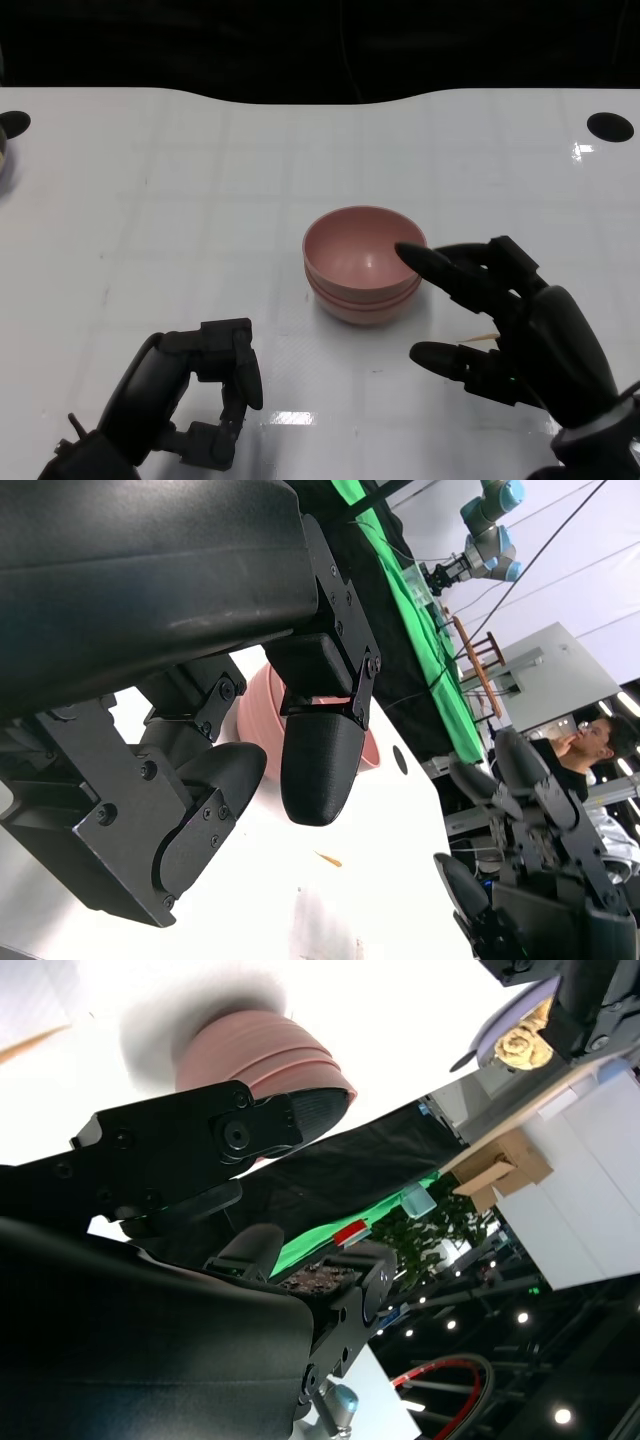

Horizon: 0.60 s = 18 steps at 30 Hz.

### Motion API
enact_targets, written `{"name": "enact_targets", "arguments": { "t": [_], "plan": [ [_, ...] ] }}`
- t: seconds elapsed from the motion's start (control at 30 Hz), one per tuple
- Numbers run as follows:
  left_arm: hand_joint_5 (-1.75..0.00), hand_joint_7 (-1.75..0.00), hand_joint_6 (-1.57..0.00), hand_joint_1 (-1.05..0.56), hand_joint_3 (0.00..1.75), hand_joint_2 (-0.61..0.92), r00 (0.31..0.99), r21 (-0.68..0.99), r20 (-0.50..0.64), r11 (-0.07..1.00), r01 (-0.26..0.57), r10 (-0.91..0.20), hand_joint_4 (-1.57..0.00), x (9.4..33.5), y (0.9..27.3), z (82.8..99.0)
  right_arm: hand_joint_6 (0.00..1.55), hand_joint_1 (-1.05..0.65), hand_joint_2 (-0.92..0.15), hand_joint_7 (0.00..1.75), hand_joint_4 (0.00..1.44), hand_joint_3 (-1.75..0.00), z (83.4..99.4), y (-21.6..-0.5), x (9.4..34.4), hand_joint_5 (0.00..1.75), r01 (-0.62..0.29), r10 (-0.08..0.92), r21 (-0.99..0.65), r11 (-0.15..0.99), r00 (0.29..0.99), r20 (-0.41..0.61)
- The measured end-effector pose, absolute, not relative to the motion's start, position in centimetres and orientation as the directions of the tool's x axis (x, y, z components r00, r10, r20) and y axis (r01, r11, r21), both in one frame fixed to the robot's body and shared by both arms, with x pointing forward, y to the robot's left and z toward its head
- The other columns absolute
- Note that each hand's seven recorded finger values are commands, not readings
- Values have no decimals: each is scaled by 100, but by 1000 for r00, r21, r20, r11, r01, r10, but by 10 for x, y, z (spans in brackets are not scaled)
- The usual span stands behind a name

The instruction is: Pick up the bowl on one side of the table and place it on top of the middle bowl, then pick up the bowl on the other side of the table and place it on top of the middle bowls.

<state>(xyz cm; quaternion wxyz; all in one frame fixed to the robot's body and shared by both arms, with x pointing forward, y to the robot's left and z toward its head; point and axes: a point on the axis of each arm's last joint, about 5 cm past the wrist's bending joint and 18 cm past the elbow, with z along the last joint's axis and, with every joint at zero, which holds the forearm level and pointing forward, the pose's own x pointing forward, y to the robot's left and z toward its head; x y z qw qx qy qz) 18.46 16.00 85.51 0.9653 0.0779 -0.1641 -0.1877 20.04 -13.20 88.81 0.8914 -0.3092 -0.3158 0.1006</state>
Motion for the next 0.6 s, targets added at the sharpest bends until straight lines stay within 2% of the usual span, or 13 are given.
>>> {"name": "enact_targets", "arguments": {
  "t": [0.07,0.13,0.2,0.23,0.3,0.33,0.43,0.5,0.6],
  "plan": [
    [-175,-157,-90,0,170,17,877,214,288,918,333,-386,-99,185,160,855,58,-20,-92,38,25,-5,887,-135,197,107,12,355,-584,812,784,510],
    [-175,-157,-90,0,169,18,876,216,288,918,333,-386,-99,185,160,855,55,-16,-91,61,32,-8,886,-138,193,114,15,335,-558,829,787,519],
    [-175,-158,-90,0,169,18,877,212,289,919,333,-384,-99,185,159,855,61,-10,-89,74,49,-12,884,-142,189,115,28,308,-534,845,791,529],
    [-175,-158,-90,0,169,19,878,206,292,921,331,-381,-99,185,159,855,63,-7,-82,78,56,-29,884,-143,187,115,35,294,-520,853,791,536],
    [-175,-158,-90,-1,169,19,878,201,293,922,331,-379,-99,185,158,855,65,-3,-56,85,63,-83,882,-146,183,117,48,265,-488,872,791,551],
    [-175,-158,-89,-1,169,19,878,201,292,922,331,-379,-99,185,158,855,66,-2,-51,87,65,-93,881,-147,181,119,51,253,-473,879,792,555],
    [-175,-158,-89,-1,169,19,878,202,292,922,331,-379,-99,185,159,854,71,5,-41,96,71,-116,878,-150,174,128,50,222,-428,903,796,563],
    [-175,-158,-90,-1,168,20,879,202,293,923,329,-377,-99,185,159,854,75,9,-39,100,75,-124,876,-152,169,132,49,188,-378,925,804,564],
    [-175,-157,-90,-1,165,21,880,205,292,924,324,-374,-99,185,160,854,78,7,-45,104,81,-118,874,-151,164,141,42,164,-333,942,809,565]
  ]
}}
